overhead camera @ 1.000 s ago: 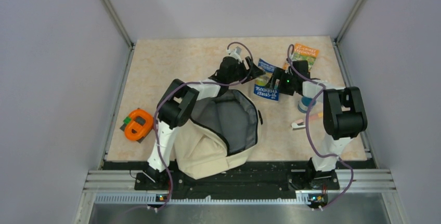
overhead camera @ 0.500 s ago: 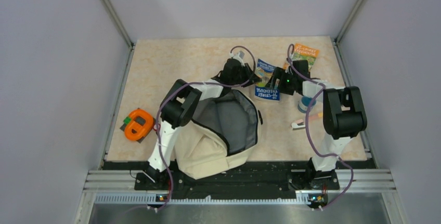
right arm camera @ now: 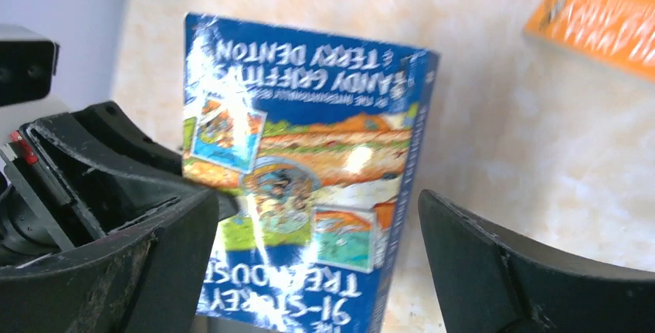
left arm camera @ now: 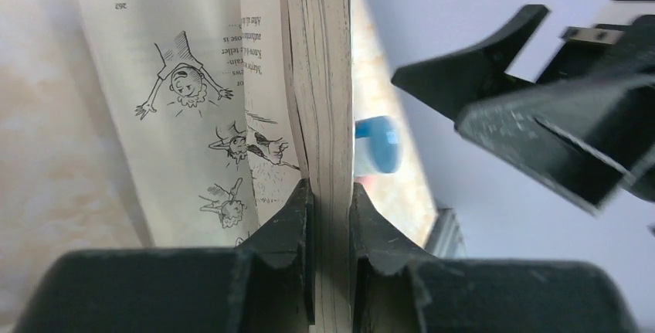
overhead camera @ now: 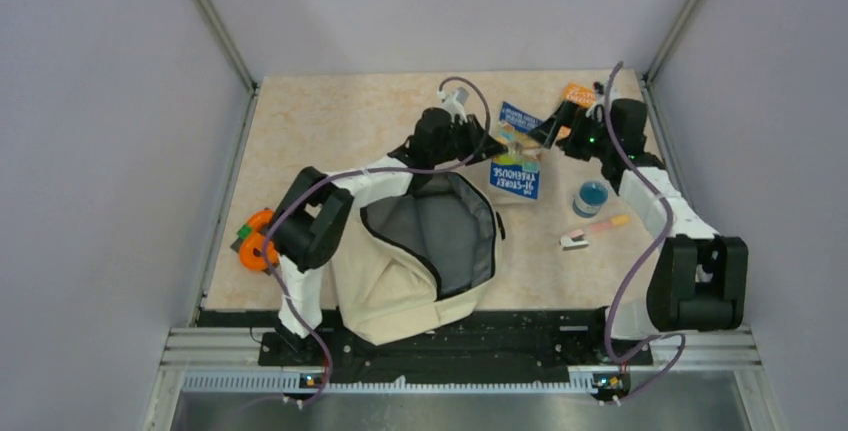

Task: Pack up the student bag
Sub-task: Pick up the book from the center of the board.

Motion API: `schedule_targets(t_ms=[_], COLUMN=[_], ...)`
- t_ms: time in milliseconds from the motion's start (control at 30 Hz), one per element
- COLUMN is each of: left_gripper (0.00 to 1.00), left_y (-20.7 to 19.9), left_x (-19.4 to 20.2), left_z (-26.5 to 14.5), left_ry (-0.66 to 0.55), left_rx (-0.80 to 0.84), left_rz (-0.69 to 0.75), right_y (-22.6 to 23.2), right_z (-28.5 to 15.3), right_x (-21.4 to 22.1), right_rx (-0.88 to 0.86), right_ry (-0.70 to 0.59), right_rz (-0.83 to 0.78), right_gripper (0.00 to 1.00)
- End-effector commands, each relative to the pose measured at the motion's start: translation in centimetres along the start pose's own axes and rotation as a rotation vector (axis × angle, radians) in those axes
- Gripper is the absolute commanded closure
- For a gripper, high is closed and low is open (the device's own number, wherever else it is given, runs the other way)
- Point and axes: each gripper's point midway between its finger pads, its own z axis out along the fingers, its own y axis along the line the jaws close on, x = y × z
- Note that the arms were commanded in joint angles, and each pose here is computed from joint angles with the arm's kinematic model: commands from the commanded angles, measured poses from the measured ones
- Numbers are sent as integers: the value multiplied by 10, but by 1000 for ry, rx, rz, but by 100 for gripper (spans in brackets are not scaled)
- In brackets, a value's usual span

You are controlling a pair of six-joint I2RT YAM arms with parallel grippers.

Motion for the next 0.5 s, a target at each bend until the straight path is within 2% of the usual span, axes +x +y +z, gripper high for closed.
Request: schedule_targets(t_ms=[0,233,467], left_gripper=[100,100,100], left_y=[-151,-192,-216], left_x=[-76,-71,-55], left_z=[-82,-154,-204], left_ry=[-257,-319,-355], left_rx=[354,451,495], left_rz=[195,280,335], right_y=[56,109,170], right_z=[-56,-107,-154], right_x=[-48,-53,-35], right_rx=[-200,-371,-707], right_ry=[-153,-204,-178], right_rz=[-51,-120,-200], right_gripper=[2,1,1])
